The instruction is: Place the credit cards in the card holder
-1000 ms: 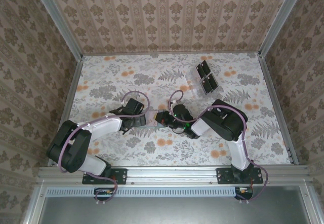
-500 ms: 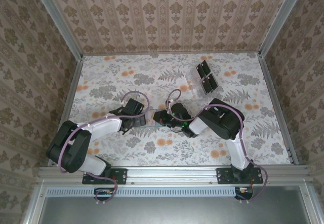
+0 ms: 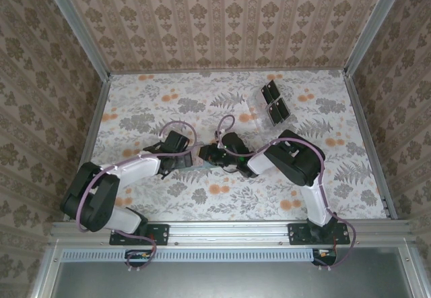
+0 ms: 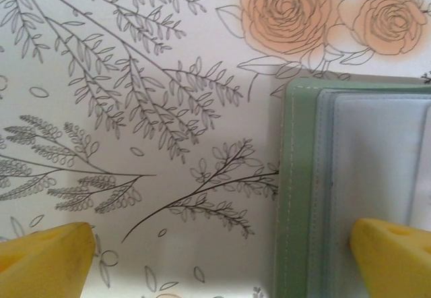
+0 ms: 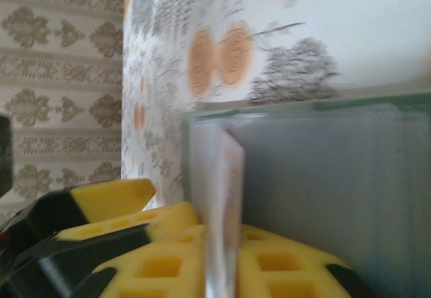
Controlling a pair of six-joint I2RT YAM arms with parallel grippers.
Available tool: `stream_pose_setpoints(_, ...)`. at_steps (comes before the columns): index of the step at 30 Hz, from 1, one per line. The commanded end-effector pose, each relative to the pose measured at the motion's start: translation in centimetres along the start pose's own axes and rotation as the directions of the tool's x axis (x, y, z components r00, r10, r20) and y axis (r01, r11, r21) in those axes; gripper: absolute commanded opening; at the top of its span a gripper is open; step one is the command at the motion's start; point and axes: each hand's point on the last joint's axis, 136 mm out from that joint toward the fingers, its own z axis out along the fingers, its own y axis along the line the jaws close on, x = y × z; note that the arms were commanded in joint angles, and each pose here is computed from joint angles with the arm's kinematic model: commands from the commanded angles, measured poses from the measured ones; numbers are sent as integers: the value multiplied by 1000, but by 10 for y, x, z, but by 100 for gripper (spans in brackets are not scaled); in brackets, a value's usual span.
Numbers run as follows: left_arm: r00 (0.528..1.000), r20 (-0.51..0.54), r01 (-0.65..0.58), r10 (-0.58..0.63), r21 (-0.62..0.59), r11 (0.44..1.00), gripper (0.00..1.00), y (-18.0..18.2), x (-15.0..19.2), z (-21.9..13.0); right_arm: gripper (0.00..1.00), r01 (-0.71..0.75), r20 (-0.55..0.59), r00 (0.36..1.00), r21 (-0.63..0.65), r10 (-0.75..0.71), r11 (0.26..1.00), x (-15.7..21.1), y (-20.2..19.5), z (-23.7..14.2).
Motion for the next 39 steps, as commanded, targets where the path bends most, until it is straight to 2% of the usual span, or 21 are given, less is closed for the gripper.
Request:
stream_pose_setpoints(1,1000,-13,-8,8,-9,1000,100,9,-6,-11,32,24,-88,996,169,-10,985,16,-26,-5)
stream_pose_setpoints(8,999,-22,46,-47,-24,999,100,25,-17,-15,57,139,-161,982,268,-98,953,6,-7,-15)
stream_pose_setpoints(14,998,-28,50,-51,-53,997,100,32,-12,-16,59,233,-197,965,330,-174,915,-3,4,-28)
stream_pose_setpoints(18,997,-29,74,-78,-106,992,100,49,-10,-16,52,284,-213,953,381,-215,880,-9,4,-37)
stream_pose_setpoints(25,994,-40,91,-99,-162,983,100,65,-3,-13,23,353,-259,931,457,-258,816,-15,-7,-39)
stream_pose_setpoints(27,994,-42,91,-100,-165,982,100,65,-3,-11,19,360,-267,928,466,-260,808,-15,-11,-37)
stream_pose_setpoints(39,993,-88,64,-80,-175,983,100,59,-3,7,15,378,-303,919,483,-254,790,-16,-25,-17)
